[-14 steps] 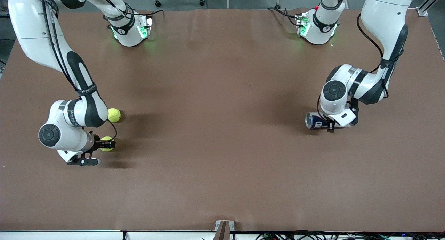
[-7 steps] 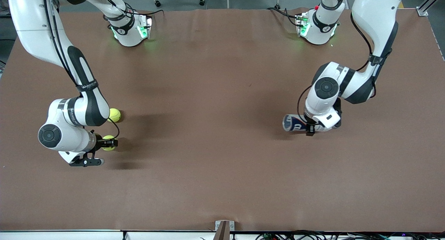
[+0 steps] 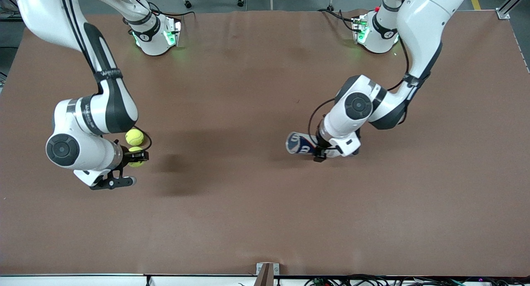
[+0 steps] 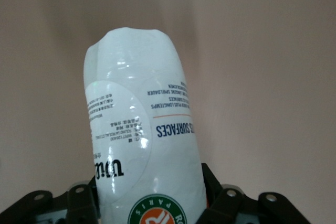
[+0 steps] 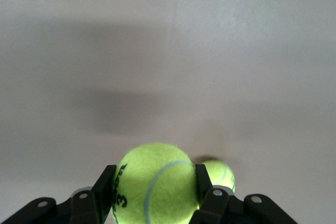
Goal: Insert tennis ball vertically with right arm
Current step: 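Lift the can upright with the left gripper while the right gripper lifts the ball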
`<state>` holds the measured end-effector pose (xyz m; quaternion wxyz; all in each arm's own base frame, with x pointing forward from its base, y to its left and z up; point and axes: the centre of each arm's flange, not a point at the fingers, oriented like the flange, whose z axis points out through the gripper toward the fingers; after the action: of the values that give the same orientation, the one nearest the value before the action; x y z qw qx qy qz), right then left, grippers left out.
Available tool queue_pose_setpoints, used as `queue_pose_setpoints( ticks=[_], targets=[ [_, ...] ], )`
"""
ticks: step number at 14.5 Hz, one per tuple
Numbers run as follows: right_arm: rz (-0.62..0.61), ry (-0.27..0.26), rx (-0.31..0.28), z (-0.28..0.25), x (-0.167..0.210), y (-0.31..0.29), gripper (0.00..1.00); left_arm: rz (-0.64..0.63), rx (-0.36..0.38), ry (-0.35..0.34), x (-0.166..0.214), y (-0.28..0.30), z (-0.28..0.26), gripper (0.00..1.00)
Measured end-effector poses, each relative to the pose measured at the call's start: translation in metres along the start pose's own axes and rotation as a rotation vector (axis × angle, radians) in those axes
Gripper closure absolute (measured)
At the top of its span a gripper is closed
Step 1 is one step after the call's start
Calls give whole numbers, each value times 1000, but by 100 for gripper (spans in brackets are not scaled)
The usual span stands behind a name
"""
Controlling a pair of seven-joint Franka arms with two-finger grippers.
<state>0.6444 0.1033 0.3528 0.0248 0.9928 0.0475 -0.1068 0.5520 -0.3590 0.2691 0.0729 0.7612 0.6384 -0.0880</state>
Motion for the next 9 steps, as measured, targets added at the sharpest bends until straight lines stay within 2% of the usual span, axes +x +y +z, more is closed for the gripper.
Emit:
queue_pose_setpoints(
  ticks=[3,6,9],
  targets=[
    [56,-8,-4,-36,-27,-58,35,0,1,-133,-43,9,12,31],
    [135,6,-2,-52,-51,-129,35,-26,-82,-257,-76,13,22,31],
    [188,-13,80,-54,-62,-169,35,-30,-130,-327,-98,7,31,31]
  ],
)
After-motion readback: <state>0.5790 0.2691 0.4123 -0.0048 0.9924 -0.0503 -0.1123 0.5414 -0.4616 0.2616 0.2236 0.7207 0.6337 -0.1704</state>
